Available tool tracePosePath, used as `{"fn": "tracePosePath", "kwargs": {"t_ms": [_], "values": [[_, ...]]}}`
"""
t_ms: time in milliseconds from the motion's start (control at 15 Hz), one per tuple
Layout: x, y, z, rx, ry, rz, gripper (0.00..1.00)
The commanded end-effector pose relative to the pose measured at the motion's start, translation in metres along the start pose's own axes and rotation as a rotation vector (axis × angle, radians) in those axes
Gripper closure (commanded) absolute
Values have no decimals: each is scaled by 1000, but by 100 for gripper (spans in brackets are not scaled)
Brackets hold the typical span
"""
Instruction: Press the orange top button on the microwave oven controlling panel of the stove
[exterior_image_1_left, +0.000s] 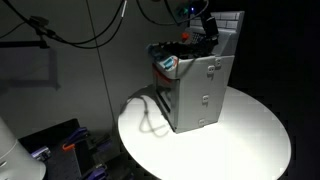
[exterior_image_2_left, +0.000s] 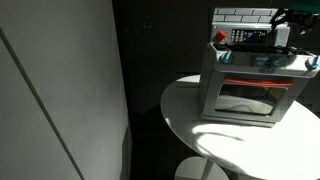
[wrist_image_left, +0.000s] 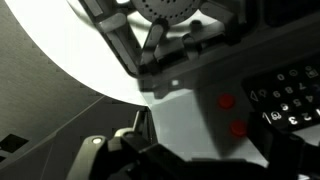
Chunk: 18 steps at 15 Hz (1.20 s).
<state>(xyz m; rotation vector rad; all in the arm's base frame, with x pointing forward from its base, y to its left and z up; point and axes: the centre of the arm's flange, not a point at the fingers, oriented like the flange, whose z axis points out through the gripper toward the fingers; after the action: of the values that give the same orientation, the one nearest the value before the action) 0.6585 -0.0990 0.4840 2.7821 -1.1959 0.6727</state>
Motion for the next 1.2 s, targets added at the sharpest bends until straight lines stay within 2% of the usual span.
{"fn": "tracePosePath", "kwargs": {"t_ms": [0,600,1133], "values": [[12,-5,6,-5,5,33,0],[15,-6,8,-10,3,44,0],[-1,1,-14,-53,-63,52,0]]}}
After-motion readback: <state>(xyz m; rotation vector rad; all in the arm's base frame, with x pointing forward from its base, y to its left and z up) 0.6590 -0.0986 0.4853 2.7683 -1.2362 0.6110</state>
